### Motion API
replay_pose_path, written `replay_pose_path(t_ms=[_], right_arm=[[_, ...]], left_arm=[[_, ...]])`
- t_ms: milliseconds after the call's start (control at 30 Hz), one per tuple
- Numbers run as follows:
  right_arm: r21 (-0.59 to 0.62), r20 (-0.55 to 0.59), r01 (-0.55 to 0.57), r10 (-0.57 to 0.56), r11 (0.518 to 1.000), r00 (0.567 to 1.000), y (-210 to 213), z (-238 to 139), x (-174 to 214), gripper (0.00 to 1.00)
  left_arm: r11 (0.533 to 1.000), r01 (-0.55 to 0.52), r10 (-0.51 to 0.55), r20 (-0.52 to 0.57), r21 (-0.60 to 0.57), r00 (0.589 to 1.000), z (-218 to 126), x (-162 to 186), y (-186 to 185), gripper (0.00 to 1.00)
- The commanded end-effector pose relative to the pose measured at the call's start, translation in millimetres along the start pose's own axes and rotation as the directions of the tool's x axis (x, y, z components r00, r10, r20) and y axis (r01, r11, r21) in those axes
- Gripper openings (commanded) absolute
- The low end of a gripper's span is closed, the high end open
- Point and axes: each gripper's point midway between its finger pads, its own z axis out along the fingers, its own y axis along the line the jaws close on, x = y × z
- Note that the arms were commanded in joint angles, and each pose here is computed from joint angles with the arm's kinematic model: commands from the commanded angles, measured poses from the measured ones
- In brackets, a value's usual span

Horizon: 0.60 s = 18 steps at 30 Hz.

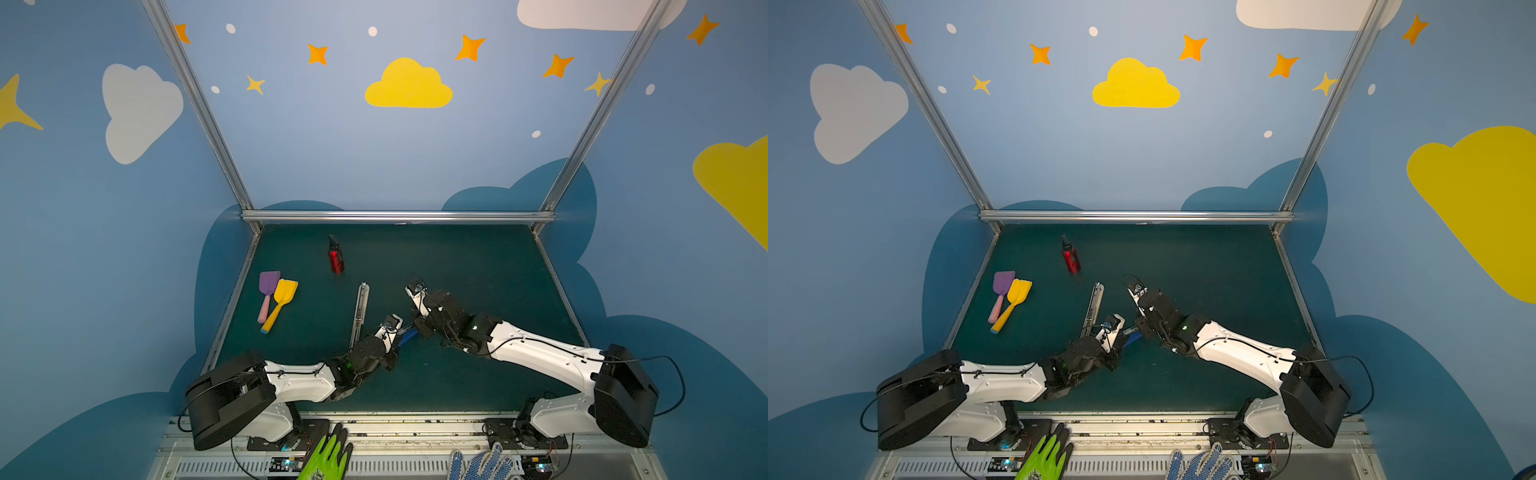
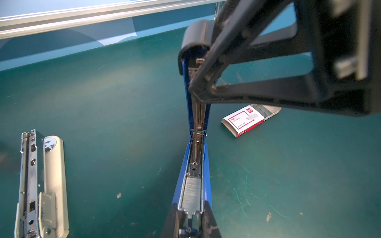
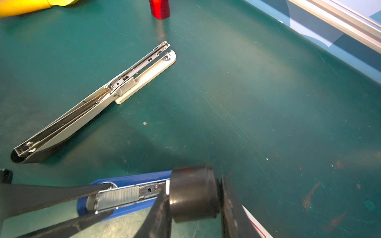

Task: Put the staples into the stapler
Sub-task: 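Press the blue stapler's top arm down with the right gripper onto the base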

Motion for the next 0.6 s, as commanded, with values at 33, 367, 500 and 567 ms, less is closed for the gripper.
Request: replay_pose_path(t_ms=[33,367,500,567], right_arm=[[-0.445,-0.047,-0.113,0.102,0.889,0.994,103.7,-29.6,-8.3,0.33],[-0.443,-0.035,-0.116,0.112,0.889,0.993,102.3,-34.4,-12.1,0.41],[-0.433,-0.032,-0.118,0.116,0.894,0.993,99.5,-36.3,-12.8,0.44],[-0.428,-0.031,-0.119,0.117,0.896,0.993,98.1,-37.2,-12.2,0.47]], left_arm=[[0.993,0.076,-0.09,0.18,0.085,0.979,-2.3,-65.3,-18.1,0.04],[0.993,0.079,-0.094,0.181,0.088,0.979,-2.0,-69.4,-17.8,0.04],[0.993,0.081,-0.094,0.176,0.082,0.98,-1.3,-68.6,-16.2,0.04],[0.994,0.08,-0.092,0.173,0.078,0.981,-1.1,-67.7,-15.6,0.04]])
